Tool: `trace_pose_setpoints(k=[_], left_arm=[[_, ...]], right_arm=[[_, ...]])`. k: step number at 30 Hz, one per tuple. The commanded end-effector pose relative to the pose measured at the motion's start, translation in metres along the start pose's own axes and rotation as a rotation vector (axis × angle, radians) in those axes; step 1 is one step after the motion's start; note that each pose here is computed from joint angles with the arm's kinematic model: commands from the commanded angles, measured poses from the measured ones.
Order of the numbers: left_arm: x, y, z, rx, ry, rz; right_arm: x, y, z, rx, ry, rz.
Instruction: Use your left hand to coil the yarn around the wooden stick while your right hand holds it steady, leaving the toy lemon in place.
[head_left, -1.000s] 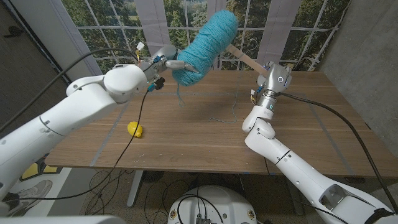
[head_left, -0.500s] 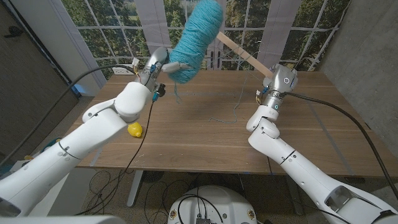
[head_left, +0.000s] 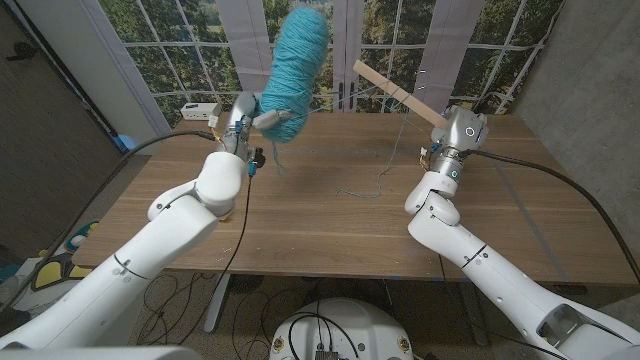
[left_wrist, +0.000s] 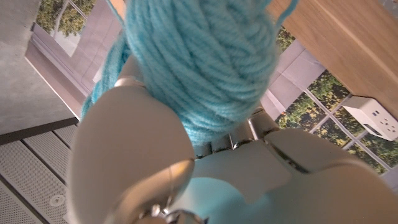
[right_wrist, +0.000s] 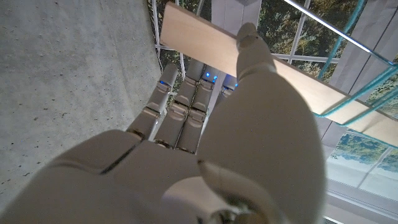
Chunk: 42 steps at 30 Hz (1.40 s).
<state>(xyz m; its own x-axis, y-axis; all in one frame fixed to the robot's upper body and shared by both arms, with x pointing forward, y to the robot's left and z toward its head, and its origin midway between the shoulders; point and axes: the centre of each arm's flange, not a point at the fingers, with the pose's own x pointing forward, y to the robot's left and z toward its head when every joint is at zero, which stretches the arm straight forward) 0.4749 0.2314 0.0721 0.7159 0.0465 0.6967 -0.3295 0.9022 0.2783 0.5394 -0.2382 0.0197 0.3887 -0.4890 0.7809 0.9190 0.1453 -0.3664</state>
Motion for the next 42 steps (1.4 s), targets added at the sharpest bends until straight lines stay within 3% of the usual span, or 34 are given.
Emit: trace_pose_setpoints(k=[1, 5, 7, 9, 11, 14, 17, 21, 27, 37, 42], left_arm=[[-0.01, 0.015, -0.003, 0.07, 0.098, 0.089], [-0.011, 0.021, -0.007, 0.126, 0.156, 0.108], [-0.01, 0.025, -0.01, 0.13, 0.19, 0.078], [-0.011, 0.029, -0.015, 0.095, 0.203, 0.11], [-0.009, 0.034, -0.016, 0.1, 0.222, 0.076], [-0.009, 0.037, -0.017, 0.147, 0.243, 0.101], [-0.01, 0.04, -0.02, 0.162, 0.263, 0.112], [-0.008, 0.045, -0.023, 0.153, 0.299, 0.071], [-0.004, 0.055, -0.031, 0.204, 0.397, 0.068], [-0.002, 0.061, -0.051, 0.258, 0.505, 0.049], [0.001, 0.06, -0.057, 0.322, 0.55, 0.034]], right_arm=[[0.002, -0.009, -0.007, -0.052, -0.067, 0.022], [0.004, -0.012, -0.009, -0.093, -0.097, 0.065], [0.005, -0.013, -0.01, -0.116, -0.117, 0.1], [0.006, -0.014, -0.011, -0.145, -0.146, 0.133], [0.007, -0.014, -0.011, -0.17, -0.16, 0.163], [0.007, -0.012, -0.011, -0.211, -0.192, 0.205], [0.007, -0.011, -0.011, -0.234, -0.205, 0.231], [0.007, -0.01, -0.011, -0.259, -0.22, 0.274], [0.008, -0.008, -0.009, -0.299, -0.244, 0.35], [0.008, -0.004, -0.009, -0.34, -0.282, 0.453], [0.009, -0.002, -0.007, -0.36, -0.33, 0.52]])
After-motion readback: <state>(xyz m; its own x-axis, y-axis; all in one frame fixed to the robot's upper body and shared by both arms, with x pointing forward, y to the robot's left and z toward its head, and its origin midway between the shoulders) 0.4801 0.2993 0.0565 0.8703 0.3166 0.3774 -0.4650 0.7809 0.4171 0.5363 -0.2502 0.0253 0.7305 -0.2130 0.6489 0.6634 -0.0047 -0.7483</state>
